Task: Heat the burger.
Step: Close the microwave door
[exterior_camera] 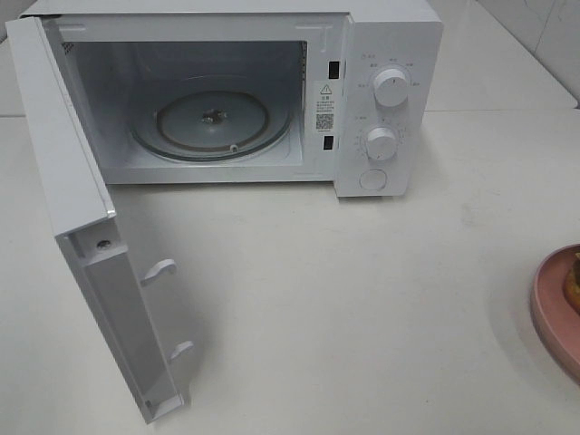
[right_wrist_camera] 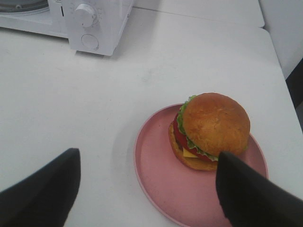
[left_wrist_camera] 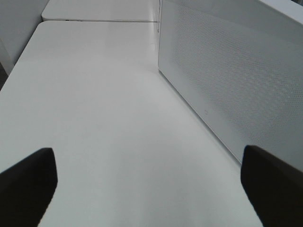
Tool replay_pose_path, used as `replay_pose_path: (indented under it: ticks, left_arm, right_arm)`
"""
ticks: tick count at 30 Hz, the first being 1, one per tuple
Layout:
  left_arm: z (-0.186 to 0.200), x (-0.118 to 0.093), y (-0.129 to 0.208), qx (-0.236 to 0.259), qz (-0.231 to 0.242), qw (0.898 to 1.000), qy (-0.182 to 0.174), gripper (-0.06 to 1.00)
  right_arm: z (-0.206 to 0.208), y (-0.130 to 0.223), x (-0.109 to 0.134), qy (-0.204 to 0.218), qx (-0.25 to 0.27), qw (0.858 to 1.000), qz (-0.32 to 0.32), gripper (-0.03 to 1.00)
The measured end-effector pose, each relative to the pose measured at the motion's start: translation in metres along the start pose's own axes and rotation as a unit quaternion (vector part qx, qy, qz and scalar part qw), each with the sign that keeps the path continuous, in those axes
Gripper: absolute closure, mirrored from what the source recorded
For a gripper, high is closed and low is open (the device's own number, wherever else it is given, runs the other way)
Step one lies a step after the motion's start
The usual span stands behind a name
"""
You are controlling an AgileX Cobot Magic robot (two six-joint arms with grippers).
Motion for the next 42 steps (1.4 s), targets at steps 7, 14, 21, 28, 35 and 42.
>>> replay_pose_path:
  ticks: [7,14,21,28,35,42]
  left_arm:
    - [0.0000,0.0000,0.0000,0.000,0.000,1.000,0.000,-0.03]
    - [0.0000,0.0000,0.0000,0.000,0.000,1.000,0.000,-0.03]
    - [0.0000,0.0000,0.0000,0.000,0.000,1.000,0.000,-0.03]
    - [0.0000,0.0000,0.0000,0.000,0.000,1.000,0.000,-0.03]
    - [0.0000,0.0000,0.0000,0.000,0.000,1.000,0.000,-0.03]
    - [0.0000,0.0000,0.0000,0.000,0.000,1.000,0.000,-0.03]
  right_arm:
    - [0.0074,0.0010,-0.0034,0.021,-0.027,0.999,-0.013,0.20]
    - [0.0075,0.0011,-0.0042,0.027,-0.026,0.999,-0.017,0.20]
    - [0.0075,0.0011,-0.0044,0.027,-0.026,0.999,-0.017,0.21]
    - [0.0075,0.0011,-0.0044,0.027,-0.026,0.999,-0.017,0.21]
    - [0.0075,0.0011,-0.0044,0.027,-0.026,0.999,-0.017,0.21]
    - [0.0075,0.0011,-0.0044,0.027,-0.026,0.999,-0.017,0.21]
Point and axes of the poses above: a point on each arm's last joint axis where the gripper is mounted, z pointing back along that axis away from the gripper, x along the wrist's bending axis when the last joint is at zero, y = z × x, the point moved 8 cm from there along -z, pointing out along that axis toward the gripper, and after that the axes turned 2 degrees about z, right-handed, at the moved point
